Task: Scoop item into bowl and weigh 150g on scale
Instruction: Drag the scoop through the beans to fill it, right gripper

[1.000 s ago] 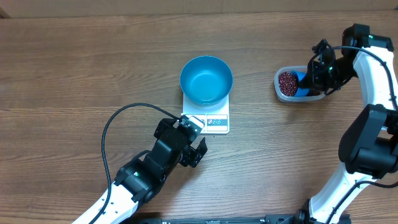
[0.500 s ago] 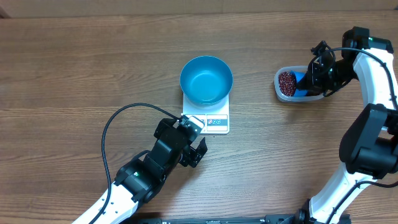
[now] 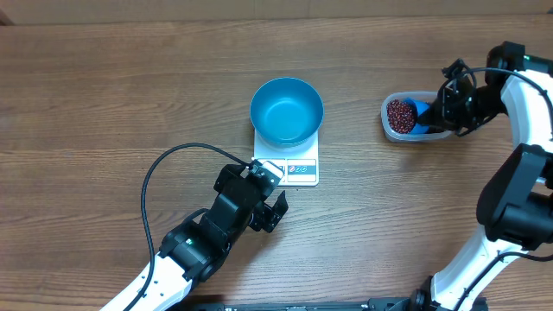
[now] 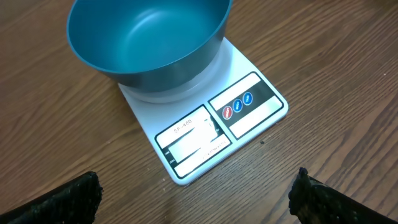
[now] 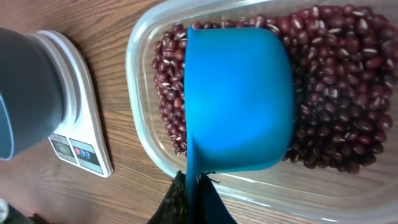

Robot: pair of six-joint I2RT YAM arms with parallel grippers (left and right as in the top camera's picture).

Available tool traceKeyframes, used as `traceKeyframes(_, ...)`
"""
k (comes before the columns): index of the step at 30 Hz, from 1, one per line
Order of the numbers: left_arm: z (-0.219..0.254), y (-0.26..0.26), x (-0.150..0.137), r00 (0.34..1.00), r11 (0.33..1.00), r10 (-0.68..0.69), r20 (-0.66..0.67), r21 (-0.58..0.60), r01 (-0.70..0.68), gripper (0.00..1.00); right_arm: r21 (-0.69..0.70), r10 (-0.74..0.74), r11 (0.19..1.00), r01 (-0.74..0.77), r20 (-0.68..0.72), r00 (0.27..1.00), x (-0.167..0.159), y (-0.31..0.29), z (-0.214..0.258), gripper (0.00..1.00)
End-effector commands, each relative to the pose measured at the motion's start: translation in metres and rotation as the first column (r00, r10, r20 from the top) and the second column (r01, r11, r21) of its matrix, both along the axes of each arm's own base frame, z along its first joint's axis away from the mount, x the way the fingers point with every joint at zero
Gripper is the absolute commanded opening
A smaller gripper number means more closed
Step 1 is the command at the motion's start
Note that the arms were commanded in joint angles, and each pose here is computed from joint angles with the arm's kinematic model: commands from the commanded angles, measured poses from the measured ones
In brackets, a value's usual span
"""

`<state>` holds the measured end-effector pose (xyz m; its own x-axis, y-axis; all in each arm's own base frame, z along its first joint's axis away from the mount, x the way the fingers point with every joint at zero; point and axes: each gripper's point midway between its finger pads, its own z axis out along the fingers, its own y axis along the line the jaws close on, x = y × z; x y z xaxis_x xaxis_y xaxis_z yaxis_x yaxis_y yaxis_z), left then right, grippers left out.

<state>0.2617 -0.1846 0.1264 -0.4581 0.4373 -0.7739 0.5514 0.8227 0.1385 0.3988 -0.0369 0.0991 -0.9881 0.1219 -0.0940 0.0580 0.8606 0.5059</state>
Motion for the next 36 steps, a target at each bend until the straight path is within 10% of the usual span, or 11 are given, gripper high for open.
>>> traceKeyframes(1,0.0006,0.0034,0.0012,1.000,1.000,0.005,0.012,0.010,-0.006,1.00,0.063,-0.007,0.998,0.010,-0.054,0.999,-0.0087,-0.0007,-0.0197,0.04)
traceKeyframes(36,0.0006,0.0034,0.0012,1.000,1.000,0.006,0.012,0.010,-0.006,1.00,0.104,-0.001,0.995,0.003,-0.021,1.000,-0.0071,-0.0018,-0.0154,0.04)
